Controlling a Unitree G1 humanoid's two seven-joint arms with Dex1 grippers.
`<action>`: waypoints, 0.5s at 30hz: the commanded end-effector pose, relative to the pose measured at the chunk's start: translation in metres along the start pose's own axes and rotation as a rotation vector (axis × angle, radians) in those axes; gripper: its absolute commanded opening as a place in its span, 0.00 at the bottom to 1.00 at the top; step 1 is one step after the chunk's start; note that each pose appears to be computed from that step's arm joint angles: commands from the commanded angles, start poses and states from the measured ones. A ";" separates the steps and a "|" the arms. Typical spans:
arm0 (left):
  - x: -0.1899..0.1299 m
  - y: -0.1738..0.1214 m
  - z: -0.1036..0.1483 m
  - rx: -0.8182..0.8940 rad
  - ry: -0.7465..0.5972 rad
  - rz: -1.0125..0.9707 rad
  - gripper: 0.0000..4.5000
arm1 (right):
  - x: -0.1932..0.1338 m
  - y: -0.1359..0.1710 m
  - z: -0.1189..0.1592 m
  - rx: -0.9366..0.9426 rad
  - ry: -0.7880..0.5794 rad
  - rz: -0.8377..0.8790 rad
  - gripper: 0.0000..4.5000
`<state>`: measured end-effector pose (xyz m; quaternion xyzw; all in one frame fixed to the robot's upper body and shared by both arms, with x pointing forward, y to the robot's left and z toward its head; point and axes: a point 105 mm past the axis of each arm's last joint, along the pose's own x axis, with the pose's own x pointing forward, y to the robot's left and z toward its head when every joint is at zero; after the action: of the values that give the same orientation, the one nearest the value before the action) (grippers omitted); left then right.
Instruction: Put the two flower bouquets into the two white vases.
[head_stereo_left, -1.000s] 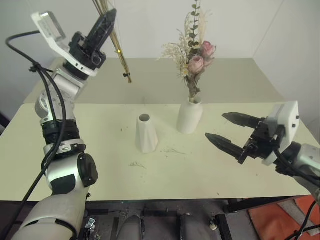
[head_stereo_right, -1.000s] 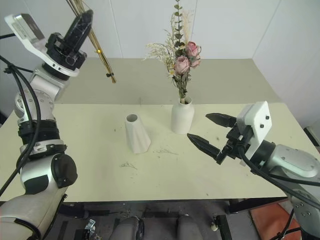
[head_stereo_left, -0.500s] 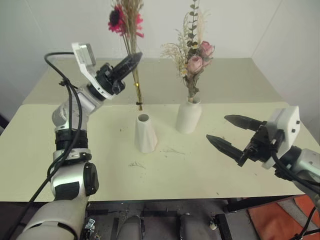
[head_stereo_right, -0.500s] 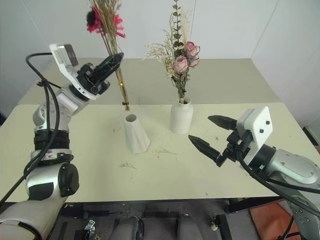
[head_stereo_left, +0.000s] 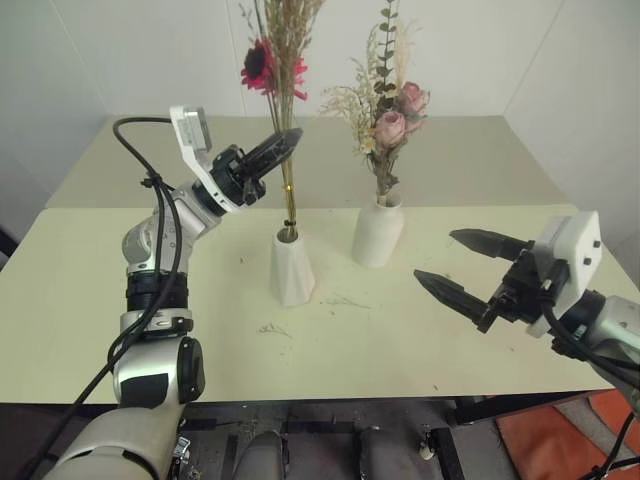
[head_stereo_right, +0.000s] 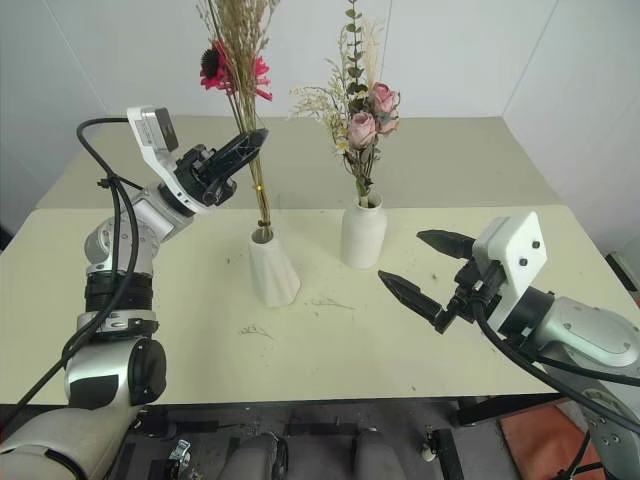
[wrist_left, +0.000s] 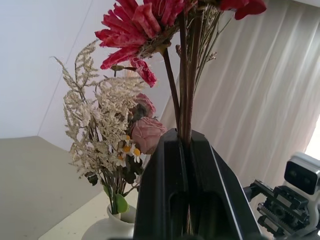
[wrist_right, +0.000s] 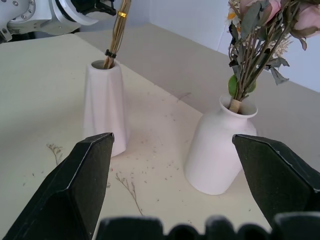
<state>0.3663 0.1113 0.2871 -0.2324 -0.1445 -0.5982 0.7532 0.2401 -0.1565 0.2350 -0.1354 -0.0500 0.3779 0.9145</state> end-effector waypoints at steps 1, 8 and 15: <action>0.003 -0.007 0.006 0.061 0.016 -0.029 0.01 | -0.003 -0.002 0.010 -0.042 -0.041 -0.012 1.00; 0.000 -0.012 -0.004 0.067 0.046 -0.060 0.01 | -0.003 -0.001 0.009 -0.044 -0.036 -0.009 1.00; -0.010 -0.013 -0.020 0.085 0.110 -0.061 0.01 | -0.003 -0.001 0.009 -0.043 -0.032 -0.008 1.00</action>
<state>0.3566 0.1071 0.2545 -0.1913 -0.1094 -0.6161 0.7562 0.2398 -0.1569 0.2337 -0.1377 -0.0481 0.3793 0.9137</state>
